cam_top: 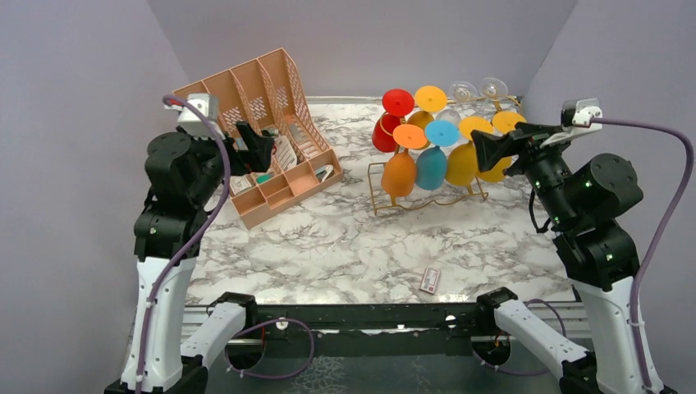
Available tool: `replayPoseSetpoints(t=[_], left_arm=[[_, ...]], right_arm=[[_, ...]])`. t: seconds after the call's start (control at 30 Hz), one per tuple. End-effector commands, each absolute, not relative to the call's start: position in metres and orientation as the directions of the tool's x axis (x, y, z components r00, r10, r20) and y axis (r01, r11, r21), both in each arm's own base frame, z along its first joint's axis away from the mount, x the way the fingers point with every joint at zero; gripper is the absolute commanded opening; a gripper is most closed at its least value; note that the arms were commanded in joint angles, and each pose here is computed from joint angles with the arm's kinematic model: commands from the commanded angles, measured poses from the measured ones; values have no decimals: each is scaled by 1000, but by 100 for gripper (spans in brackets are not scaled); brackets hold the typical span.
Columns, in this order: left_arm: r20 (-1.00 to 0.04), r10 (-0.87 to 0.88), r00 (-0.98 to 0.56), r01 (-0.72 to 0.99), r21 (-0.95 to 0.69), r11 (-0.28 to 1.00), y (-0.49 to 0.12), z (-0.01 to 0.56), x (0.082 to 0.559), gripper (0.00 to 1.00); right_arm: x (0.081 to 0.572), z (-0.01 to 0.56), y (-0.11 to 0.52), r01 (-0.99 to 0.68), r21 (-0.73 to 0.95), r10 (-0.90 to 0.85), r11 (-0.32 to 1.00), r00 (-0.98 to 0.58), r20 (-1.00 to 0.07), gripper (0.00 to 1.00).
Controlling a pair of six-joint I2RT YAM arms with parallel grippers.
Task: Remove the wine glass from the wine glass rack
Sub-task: Adjust the distractor at the center of the board.
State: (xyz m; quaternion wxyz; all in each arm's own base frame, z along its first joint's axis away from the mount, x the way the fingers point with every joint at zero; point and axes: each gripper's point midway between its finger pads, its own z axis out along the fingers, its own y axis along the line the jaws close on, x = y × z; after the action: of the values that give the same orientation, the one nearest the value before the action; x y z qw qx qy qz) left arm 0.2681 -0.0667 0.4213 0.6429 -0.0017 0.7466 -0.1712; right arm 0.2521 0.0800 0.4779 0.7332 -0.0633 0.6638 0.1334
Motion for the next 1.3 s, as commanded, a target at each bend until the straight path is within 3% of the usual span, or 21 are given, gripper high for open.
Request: replayPoseSetpoints(t=[0.0, 0.33, 0.63, 0.9, 1.27], left_arm=[[-925, -221, -310, 352, -327, 877, -109, 380, 277, 99], [-766, 2, -642, 510, -425, 748, -232, 248, 264, 99], [-615, 41, -787, 352, -393, 850, -264, 133, 264, 99], [-590, -110, -800, 110, -323, 940, -217, 82, 306, 99], [-597, -339, -727, -292, -179, 940, -86, 60, 328, 99]], right_arm=[[230, 440, 94, -377, 147, 143, 915, -40, -989, 99], [169, 374, 107, -479, 283, 211, 831, -200, -957, 99], [144, 342, 101, -448, 326, 207, 833, -294, -933, 99], [140, 324, 99, -415, 349, 205, 840, -354, -913, 99], [138, 311, 90, -370, 330, 183, 868, -380, -907, 99]])
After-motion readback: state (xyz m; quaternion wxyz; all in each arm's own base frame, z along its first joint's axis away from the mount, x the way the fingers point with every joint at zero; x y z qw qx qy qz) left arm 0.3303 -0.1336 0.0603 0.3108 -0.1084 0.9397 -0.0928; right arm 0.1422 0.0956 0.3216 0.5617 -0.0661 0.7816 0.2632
